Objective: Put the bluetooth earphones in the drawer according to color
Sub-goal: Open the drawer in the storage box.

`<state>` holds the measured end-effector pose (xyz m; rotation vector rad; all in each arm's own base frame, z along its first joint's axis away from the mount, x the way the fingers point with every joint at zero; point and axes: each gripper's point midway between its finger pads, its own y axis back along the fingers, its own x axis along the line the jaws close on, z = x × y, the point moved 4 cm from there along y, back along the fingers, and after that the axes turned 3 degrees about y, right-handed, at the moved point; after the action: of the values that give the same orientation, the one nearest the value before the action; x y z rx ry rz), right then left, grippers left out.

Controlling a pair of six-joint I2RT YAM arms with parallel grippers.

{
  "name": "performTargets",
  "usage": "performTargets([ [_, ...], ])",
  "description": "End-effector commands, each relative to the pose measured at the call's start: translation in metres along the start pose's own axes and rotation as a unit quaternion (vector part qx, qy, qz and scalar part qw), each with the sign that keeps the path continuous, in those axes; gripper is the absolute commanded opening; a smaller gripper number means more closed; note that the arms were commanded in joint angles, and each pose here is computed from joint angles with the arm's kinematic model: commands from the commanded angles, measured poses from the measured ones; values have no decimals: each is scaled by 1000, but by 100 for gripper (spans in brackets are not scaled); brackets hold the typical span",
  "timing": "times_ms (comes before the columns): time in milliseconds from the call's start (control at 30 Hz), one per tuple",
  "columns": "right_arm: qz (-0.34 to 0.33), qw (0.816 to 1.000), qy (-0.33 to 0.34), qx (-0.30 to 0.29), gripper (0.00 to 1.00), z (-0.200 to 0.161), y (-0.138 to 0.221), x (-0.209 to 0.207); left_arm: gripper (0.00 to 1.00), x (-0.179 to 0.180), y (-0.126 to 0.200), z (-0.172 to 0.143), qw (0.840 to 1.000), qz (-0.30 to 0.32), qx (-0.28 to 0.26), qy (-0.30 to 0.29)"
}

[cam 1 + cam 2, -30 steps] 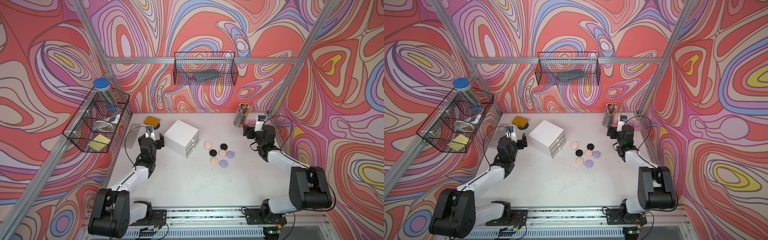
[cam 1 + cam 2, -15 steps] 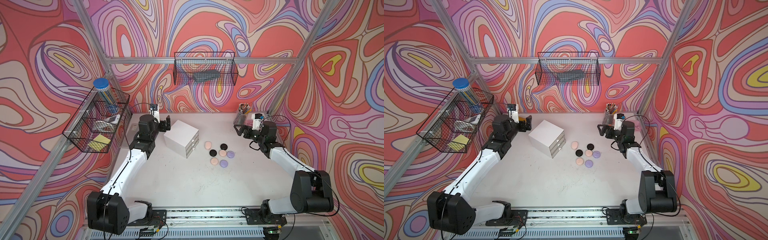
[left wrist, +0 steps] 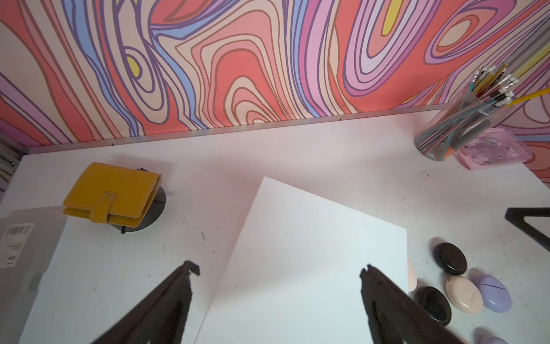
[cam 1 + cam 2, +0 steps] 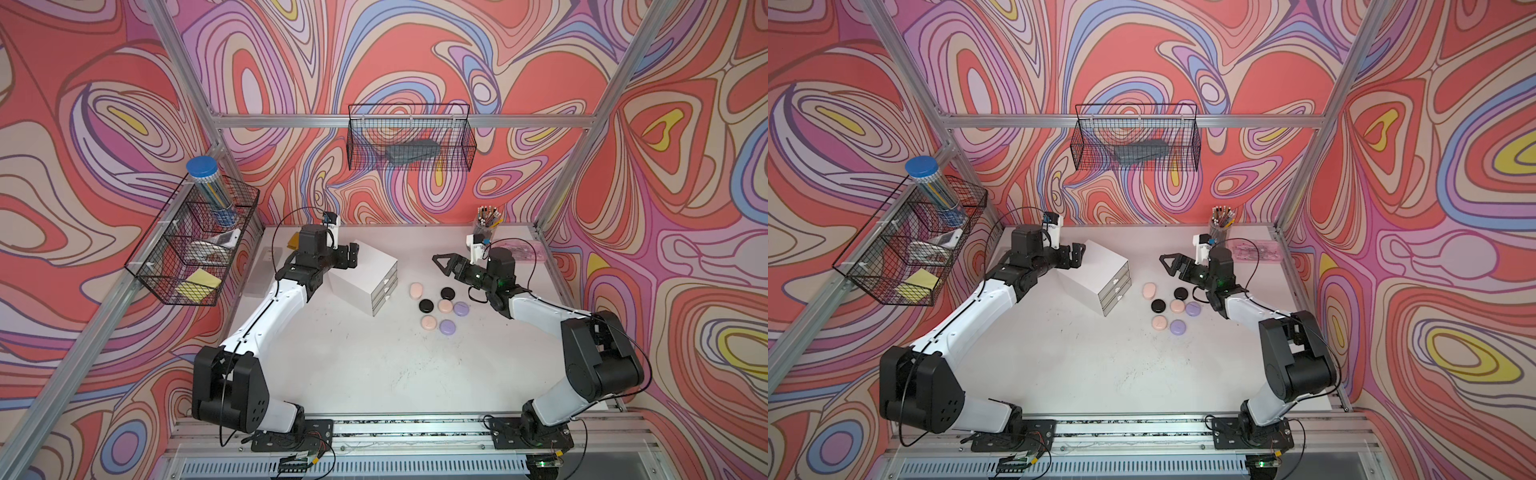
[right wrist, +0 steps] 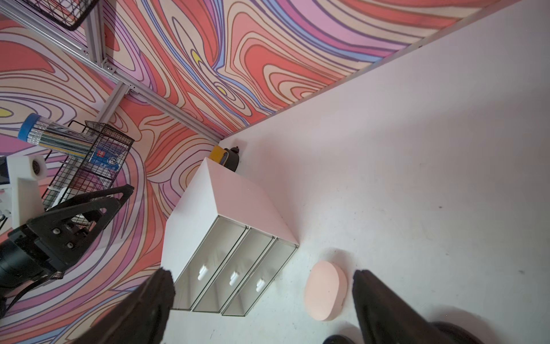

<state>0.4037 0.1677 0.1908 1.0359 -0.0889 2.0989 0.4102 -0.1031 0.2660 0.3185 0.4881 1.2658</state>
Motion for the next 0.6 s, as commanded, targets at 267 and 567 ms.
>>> performTargets([
  [267, 64, 995, -67, 20, 93, -29, -46, 14, 90, -16, -17, -7, 991, -27, 126, 29],
  [567, 113, 989, -86, 43, 87, -55, -76, 36, 85, -18, -21, -33, 986, -44, 154, 41],
])
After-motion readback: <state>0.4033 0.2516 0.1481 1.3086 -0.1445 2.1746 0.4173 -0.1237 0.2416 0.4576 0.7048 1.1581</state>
